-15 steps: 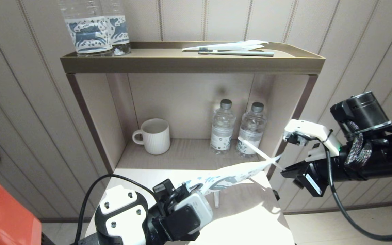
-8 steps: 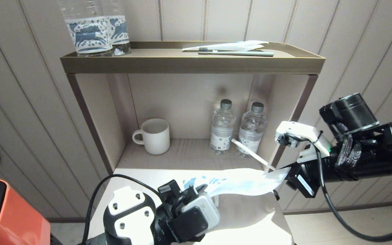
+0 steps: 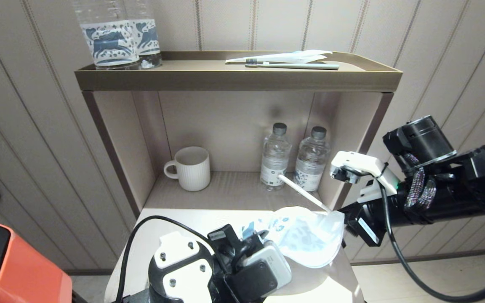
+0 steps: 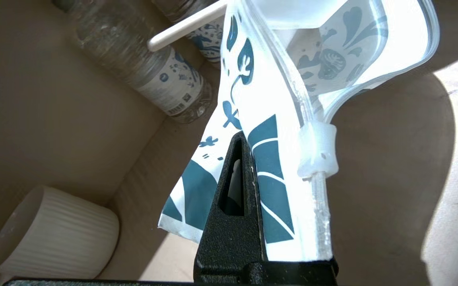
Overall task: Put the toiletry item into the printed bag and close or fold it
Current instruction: Place the toothbrush in the storage bag
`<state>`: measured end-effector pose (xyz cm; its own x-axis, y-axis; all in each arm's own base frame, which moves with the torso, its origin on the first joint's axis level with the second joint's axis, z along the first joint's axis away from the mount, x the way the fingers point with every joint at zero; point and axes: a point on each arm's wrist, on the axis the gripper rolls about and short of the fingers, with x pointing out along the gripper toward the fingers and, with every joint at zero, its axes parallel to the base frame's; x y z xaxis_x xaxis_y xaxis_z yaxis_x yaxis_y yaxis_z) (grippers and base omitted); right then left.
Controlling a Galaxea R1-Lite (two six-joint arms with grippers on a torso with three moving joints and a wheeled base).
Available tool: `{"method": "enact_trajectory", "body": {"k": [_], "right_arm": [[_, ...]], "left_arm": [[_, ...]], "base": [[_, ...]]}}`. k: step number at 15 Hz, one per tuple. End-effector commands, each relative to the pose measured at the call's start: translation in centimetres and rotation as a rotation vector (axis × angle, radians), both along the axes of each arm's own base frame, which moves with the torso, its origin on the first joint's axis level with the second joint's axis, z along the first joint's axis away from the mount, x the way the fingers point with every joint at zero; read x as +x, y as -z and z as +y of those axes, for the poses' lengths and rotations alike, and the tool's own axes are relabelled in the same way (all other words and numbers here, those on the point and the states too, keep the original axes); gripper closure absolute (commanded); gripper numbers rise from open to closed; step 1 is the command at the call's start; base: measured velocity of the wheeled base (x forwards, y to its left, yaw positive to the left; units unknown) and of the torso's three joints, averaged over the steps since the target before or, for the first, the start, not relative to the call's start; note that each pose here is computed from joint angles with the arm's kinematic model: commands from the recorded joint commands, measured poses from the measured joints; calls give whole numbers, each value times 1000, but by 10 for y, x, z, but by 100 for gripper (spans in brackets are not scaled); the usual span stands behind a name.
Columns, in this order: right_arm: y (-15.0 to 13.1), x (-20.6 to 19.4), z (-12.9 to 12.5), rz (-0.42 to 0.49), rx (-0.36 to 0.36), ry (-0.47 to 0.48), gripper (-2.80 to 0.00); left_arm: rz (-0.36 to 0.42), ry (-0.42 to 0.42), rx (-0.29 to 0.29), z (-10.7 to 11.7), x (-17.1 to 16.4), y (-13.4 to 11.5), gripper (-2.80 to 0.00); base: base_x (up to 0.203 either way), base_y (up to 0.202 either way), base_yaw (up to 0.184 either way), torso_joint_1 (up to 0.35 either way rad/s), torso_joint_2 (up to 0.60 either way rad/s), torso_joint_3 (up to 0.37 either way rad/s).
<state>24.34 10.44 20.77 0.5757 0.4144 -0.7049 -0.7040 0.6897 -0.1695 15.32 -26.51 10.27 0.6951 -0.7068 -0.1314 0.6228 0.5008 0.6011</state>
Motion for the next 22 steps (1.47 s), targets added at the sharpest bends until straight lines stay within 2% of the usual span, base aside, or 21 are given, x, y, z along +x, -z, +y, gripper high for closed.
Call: {"method": "enact_trajectory", "body": {"k": [1,5,10,14,17,19,22], "right_arm": [[0,-1,0,1,-1,-4,0],[0,-3,-1,1,-4,-1,0],[-11,-24,-28,-30,-5,60,0],[-22,-48,-36,-47,-7,55,0],[-33,-73,-44,-94,3,46,0],[-44,-104,-48,-87,-2,5,0],[-59,-145,-43,1,-38,-163,0]], "left_arm": [[-6,10,-4,-5,-2,0,0],[-5,8,2,-9,-3,4,0],[3,-17,8,8,-4,3,0],[12,-32,28,18,-5,5,0],[6,-44,52,22,-2,7,0],[-14,-48,70,23,1,7,0],[-21,-46,80,22,2,8,0]], "base": [[0,0,0,0,0,0],[0,0,0,0,0,0],[0,0,0,0,0,0],[0,0,0,0,0,0],[0,0,0,0,0,0],[0,0,0,0,0,0],[0,0,0,0,0,0]]}}
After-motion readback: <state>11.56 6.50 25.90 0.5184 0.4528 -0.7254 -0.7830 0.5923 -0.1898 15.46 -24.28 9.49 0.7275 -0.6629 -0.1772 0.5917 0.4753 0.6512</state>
